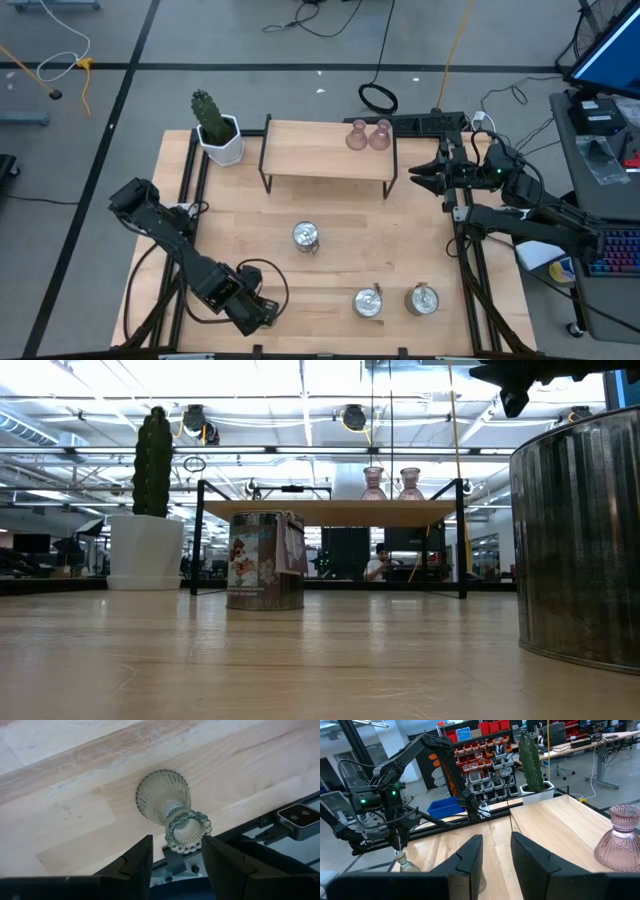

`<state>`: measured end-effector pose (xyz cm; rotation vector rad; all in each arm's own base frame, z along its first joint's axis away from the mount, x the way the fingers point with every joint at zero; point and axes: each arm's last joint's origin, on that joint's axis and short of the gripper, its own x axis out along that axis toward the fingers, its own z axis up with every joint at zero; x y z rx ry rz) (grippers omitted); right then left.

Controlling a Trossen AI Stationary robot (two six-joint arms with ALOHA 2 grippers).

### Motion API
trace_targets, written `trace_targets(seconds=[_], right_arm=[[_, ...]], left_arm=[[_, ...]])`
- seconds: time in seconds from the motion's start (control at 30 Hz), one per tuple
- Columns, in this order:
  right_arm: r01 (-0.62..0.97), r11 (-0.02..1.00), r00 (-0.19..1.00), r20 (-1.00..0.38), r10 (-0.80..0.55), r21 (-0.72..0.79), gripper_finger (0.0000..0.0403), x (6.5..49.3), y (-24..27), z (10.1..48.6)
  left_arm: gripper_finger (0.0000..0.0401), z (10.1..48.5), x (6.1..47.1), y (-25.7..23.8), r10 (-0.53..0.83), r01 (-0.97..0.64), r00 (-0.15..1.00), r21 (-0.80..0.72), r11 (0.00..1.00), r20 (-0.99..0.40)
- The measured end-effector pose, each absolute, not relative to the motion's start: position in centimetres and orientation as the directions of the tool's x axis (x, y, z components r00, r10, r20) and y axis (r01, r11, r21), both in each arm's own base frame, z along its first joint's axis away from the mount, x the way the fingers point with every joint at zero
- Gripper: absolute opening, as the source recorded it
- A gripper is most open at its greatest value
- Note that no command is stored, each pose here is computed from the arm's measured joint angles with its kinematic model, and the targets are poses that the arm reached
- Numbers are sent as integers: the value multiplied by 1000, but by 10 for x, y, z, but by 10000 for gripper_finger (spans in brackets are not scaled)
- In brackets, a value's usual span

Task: Pick & Place candle stick holders
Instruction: Put the green candle holder on the shelf

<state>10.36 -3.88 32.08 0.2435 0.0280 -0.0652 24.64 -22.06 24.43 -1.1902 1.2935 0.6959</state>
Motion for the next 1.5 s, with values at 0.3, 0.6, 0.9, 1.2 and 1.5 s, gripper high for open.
trace_targets(seconds=[0.3, 0.6, 0.9, 1.2, 1.5], right_arm=[[67, 968, 998, -36, -61, 240, 93, 104, -39, 321], [68, 969, 997, -36, -61, 237, 93, 104, -39, 321], [68, 969, 997, -36, -61, 237, 93, 104, -39, 321], [68, 968, 997, -36, -61, 240, 93, 104, -39, 321], [68, 968, 997, -36, -61, 240, 93, 104, -39, 321]], left_arm=[[168, 243, 247, -221, -217, -917, 207, -267, 298, -954], [168, 221, 258, -231, -230, -925, 168, -234, 301, -959], [136, 217, 260, -230, -230, -925, 147, -216, 311, -962], [54, 208, 259, -230, -237, -913, 165, -239, 331, -957], [45, 199, 259, -228, -257, -913, 187, -265, 312, -948]])
